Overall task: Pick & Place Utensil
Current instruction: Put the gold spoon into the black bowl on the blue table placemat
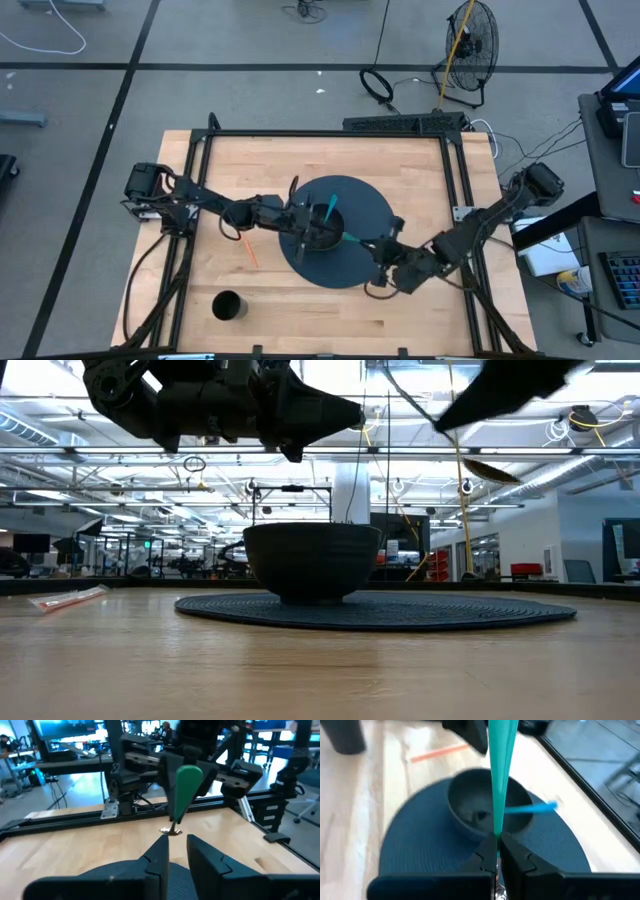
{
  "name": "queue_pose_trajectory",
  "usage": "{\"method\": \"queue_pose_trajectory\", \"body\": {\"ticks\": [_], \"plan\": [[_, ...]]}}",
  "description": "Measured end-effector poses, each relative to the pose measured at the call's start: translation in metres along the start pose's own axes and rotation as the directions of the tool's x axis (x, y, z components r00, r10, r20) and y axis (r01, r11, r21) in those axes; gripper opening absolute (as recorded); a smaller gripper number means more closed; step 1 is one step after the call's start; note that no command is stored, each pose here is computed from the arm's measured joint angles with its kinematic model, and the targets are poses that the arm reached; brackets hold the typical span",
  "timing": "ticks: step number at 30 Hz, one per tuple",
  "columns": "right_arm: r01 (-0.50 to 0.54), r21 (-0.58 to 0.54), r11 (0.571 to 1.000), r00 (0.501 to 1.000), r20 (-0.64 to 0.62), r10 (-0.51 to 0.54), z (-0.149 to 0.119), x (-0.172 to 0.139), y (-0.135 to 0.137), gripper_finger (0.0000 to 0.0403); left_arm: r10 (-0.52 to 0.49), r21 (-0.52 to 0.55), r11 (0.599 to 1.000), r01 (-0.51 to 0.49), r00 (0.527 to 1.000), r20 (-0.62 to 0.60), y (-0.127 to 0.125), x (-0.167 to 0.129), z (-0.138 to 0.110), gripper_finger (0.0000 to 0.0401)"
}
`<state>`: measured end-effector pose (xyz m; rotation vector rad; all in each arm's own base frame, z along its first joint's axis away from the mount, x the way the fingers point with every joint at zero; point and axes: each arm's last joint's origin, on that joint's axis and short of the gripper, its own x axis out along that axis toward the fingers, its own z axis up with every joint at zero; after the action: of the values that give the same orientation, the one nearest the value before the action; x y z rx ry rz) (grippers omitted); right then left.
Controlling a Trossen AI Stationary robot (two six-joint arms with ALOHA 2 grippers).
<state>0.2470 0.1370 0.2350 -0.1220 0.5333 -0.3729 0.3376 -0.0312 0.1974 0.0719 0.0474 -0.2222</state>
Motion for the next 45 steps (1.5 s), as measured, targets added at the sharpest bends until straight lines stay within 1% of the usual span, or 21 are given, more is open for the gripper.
{"method": "queue_pose_trajectory", "body": {"ticks": [3, 7, 11, 14, 16, 20, 24, 28, 36, 40, 45], "plan": [[-0.054, -0.012, 0.998, 0.997, 0.048, 0.054, 0.008, 0.010, -0.003, 0.0000, -0.008, 0.023, 1.000, 0.008, 1.000, 0.000, -0.004, 0.000, 0.000, 0.0107], [-0.123, -0.028, 0.992, 0.986, 0.106, 0.126, 0.013, 0.020, -0.007, 0.0000, -0.005, 0.031, 1.000, 0.005, 1.000, 0.000, -0.005, 0.001, 0.000, 0.0163], [-0.172, -0.030, 0.985, 0.974, 0.144, 0.175, 0.010, 0.028, -0.010, 0.0000, 0.000, 0.040, 0.999, 0.000, 1.000, -0.001, -0.003, 0.000, 0.000, 0.0213], [-0.176, -0.022, 0.984, 0.970, 0.165, 0.177, 0.007, 0.031, -0.012, 0.0000, 0.015, 0.046, 0.999, -0.015, 1.000, -0.002, -0.002, 0.000, 0.000, 0.0237], [-0.183, -0.022, 0.983, 0.967, 0.173, 0.184, 0.004, 0.033, -0.014, 0.0000, 0.027, 0.046, 0.999, -0.027, 1.000, -0.003, -0.002, 0.000, 0.000, 0.0244], [-0.223, -0.022, 0.975, 0.948, 0.228, 0.222, 0.002, 0.037, -0.017, 0.0000, 0.028, 0.044, 0.999, -0.028, 1.000, -0.002, -0.002, 0.000, 0.000, 0.0240], [-0.248, -0.022, 0.968, 0.925, 0.293, 0.243, 0.001, 0.041, -0.022, 0.0000, 0.028, 0.033, 0.999, -0.028, 1.000, 0.007, -0.002, 0.000, 0.001, 0.0224], [-0.270, -0.017, 0.963, 0.908, 0.329, 0.261, -0.002, 0.045, -0.028, 0.0000, 0.029, 0.028, 0.999, -0.030, 0.999, 0.027, -0.002, 0.000, 0.003, 0.0208], [-0.263, -0.016, 0.965, 0.907, 0.337, 0.253, -0.004, 0.054, -0.032, 0.0000, 0.029, 0.025, 0.999, -0.030, 0.998, 0.053, -0.002, 0.000, 0.006, 0.0187], [-0.252, -0.026, 0.967, 0.905, 0.347, 0.246, -0.003, 0.056, -0.033, 0.0000, 0.000, 0.017, 1.000, -0.001, 0.999, 0.055, -0.003, 0.000, 0.006, 0.0186], [-0.247, -0.029, 0.969, 0.904, 0.354, 0.241, -0.002, 0.056, -0.034, 0.0000, 0.000, 0.017, 1.000, -0.001, 0.999, 0.054, -0.003, 0.000, 0.006, 0.0186]]}}
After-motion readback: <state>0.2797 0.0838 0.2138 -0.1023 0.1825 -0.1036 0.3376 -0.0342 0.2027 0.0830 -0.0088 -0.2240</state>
